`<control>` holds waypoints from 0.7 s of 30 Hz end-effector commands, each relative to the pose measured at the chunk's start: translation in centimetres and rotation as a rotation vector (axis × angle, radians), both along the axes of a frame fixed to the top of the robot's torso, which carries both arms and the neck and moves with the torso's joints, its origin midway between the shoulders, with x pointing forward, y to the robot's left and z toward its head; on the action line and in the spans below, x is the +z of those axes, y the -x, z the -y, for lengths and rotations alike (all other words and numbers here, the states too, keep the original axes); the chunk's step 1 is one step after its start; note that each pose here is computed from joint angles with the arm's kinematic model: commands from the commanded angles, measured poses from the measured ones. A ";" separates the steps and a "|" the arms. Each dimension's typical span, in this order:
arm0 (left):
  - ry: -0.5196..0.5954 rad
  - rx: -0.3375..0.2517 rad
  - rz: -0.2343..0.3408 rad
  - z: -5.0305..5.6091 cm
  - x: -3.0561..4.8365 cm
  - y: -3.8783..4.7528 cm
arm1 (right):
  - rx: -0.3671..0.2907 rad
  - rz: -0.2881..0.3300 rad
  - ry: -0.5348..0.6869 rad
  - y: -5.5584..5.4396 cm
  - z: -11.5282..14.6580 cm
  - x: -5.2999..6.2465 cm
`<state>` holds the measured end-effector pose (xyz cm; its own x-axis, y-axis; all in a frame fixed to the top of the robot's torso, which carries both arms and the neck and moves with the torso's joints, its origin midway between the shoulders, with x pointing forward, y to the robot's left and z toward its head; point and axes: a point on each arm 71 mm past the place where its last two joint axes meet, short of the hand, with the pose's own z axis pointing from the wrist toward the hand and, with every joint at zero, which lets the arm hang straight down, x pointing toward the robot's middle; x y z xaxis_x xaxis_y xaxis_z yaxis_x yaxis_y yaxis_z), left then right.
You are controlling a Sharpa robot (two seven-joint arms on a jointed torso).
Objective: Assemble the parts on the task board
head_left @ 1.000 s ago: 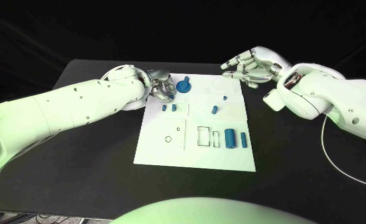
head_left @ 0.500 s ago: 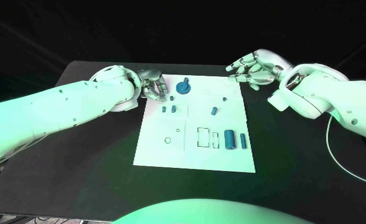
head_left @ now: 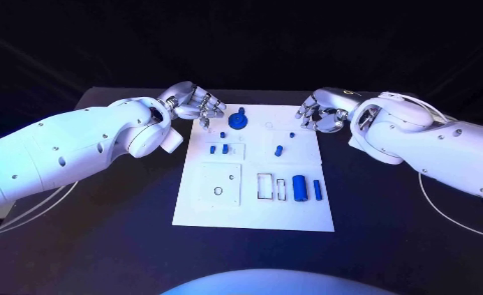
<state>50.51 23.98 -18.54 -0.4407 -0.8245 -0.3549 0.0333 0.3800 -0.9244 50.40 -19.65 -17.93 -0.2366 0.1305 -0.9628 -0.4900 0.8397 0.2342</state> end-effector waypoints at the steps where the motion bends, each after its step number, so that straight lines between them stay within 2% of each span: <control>1: 0.450 0.186 -0.102 -0.9 0.52 -0.09 | 0.014 0.091 0.202 -0.1 -0.4 -0.6; 9: 0.545 0.199 -0.119 -0.9 0.71 0.32 | 0.046 0.097 0.260 0.1 -2.0 -1.9; 21: 0.568 0.172 -0.129 -0.2 0.85 0.73 | 0.070 0.071 0.282 0.0 -3.2 -3.0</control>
